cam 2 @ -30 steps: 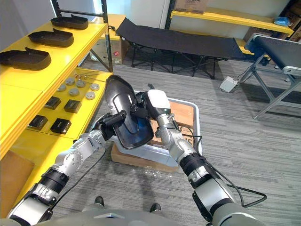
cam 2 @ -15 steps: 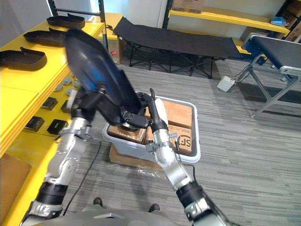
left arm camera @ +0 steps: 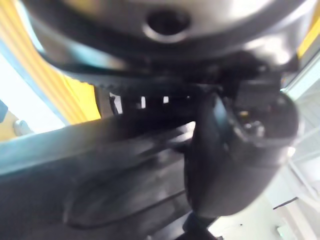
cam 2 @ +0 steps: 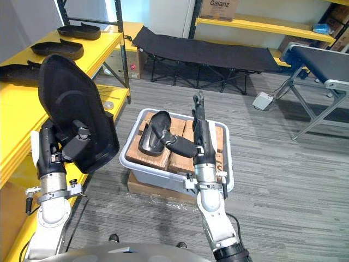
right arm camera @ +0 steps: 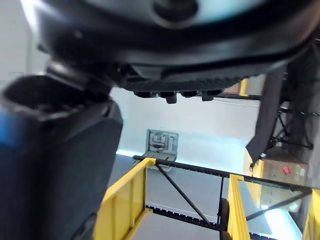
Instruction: Walk over and take three plastic housings, then place them on the shelf
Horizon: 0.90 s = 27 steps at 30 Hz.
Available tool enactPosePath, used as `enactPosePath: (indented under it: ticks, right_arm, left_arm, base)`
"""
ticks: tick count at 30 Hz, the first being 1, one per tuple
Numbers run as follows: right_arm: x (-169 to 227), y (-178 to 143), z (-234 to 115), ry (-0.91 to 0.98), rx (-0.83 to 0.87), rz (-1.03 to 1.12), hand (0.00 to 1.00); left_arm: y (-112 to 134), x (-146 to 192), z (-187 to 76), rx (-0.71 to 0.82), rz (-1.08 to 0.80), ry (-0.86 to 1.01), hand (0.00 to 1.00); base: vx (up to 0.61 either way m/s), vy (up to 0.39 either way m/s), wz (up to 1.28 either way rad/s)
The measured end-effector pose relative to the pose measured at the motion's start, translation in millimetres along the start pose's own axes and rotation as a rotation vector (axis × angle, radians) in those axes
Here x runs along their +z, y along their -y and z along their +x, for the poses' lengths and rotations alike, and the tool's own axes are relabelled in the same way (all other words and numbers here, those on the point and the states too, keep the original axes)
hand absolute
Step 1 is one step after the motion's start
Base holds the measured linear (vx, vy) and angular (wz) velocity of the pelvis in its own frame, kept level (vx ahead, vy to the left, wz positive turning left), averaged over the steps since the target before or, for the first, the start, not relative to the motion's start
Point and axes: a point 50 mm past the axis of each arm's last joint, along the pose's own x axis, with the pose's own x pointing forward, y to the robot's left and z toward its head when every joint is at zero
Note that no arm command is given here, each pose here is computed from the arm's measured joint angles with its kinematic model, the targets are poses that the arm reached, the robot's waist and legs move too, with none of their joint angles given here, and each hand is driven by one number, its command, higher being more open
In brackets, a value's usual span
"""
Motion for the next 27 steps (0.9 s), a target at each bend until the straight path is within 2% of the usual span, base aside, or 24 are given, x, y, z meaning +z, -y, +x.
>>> enactPosePath:
  ticks: [3,4,7,10,14,20,23,27]
  right_arm:
    - [-12.2,10.8,-20.1,-0.099,-0.058,0.13,1.0]
    - [-16.3,14.1,-26.3,-0.135,-0.08,0.129,1.0]
    - [-25.5,17.0,-34.5,-0.232,-0.057,0.116,1.0]
    - [-33.6,14.5,-38.9,-0.304,0.044,0.117,1.0]
    - [-34.5,-2.2,-35.0,-0.3,0.155,0.177,1.0]
    - [-48.8,-30.5,-14.4,-0.335,0.302,0.175,1.0]
    - [-51.0,-33.3,-9.5,-0.342,0.318,0.123,1.0]
    - [-49.0,-9.1,-3.3,-0.345,0.219,0.045,1.0]
  left_arm:
    - [1.8,3.7,-7.8,0.025,-0.211,-0.014,0.0]
    - [4.3,6.5,-10.2,0.027,-0.301,-0.017,0.0]
    - [7.4,11.8,-11.2,0.026,-0.405,-0.005,0.0]
    - [4.5,10.2,-11.5,0.049,-0.438,-0.019,0.0]
    - [-7.7,8.2,-13.6,0.113,-0.443,-0.033,0.0]
    - [-53.8,9.6,-21.6,0.398,-0.362,-0.014,0.0]
    - [-76.3,11.1,-29.2,0.461,-0.331,0.009,0.0]
    - [-74.1,13.2,-29.3,0.387,-0.375,0.036,0.0]
  base:
    - [0.06,-0.002,-0.05]
    - [0.06,-0.002,-0.07]
    - [0.04,-0.002,-0.06]
    - [0.02,0.002,-0.05]
    - [0.02,-0.002,0.21]
    - [0.0,-0.012,0.63]
    - [-0.01,-0.011,1.67]
    - [0.02,0.081,1.9]
